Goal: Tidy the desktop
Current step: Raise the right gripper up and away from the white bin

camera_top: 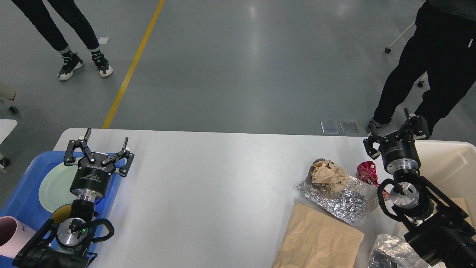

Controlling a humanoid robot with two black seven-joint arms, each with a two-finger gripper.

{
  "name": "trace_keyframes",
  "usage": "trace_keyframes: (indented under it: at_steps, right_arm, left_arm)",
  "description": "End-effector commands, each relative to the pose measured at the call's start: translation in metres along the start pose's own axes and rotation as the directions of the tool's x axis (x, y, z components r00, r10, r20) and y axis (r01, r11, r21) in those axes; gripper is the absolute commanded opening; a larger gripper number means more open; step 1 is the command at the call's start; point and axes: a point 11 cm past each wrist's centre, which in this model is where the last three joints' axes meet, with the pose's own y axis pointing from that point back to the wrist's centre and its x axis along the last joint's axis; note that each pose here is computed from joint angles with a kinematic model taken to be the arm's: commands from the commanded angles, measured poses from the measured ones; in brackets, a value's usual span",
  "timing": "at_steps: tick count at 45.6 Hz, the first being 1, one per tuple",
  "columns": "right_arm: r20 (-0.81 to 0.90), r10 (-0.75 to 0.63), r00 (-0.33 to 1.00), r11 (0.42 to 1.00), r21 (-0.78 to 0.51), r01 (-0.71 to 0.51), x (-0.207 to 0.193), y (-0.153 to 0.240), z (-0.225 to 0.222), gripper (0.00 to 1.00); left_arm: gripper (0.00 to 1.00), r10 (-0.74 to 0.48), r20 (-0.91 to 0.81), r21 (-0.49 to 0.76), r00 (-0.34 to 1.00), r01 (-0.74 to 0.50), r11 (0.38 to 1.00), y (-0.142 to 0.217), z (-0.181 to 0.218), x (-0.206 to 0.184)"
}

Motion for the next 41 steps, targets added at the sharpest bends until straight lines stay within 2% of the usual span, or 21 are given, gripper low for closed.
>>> trace_keyframes:
  at_steps: [1,15,41]
  right_arm:
    - [-0.011,0.007,1.000,1.000,-0.021,-0.007,0.009,0.008,0.007,1.00]
    - [-0.043,-0.028,0.999,0.993,-0.119,0.023,0.003,0.014,0.029,1.00]
    - [-0.026,-0.072,0.997,0.991,-0.114,0.069,-0.011,0.008,0.026,1.00]
  left_arm:
    - [0.97,0.000,0.000,0.000,1.000,0.000,1.000,0.000,0.000,0.000]
    - [0.97,0.000,0.000,0.000,1.000,0.000,1.000,0.000,0.000,0.000]
    - [0.97,0.000,0.000,0.000,1.000,0.000,1.000,0.000,0.000,0.000]
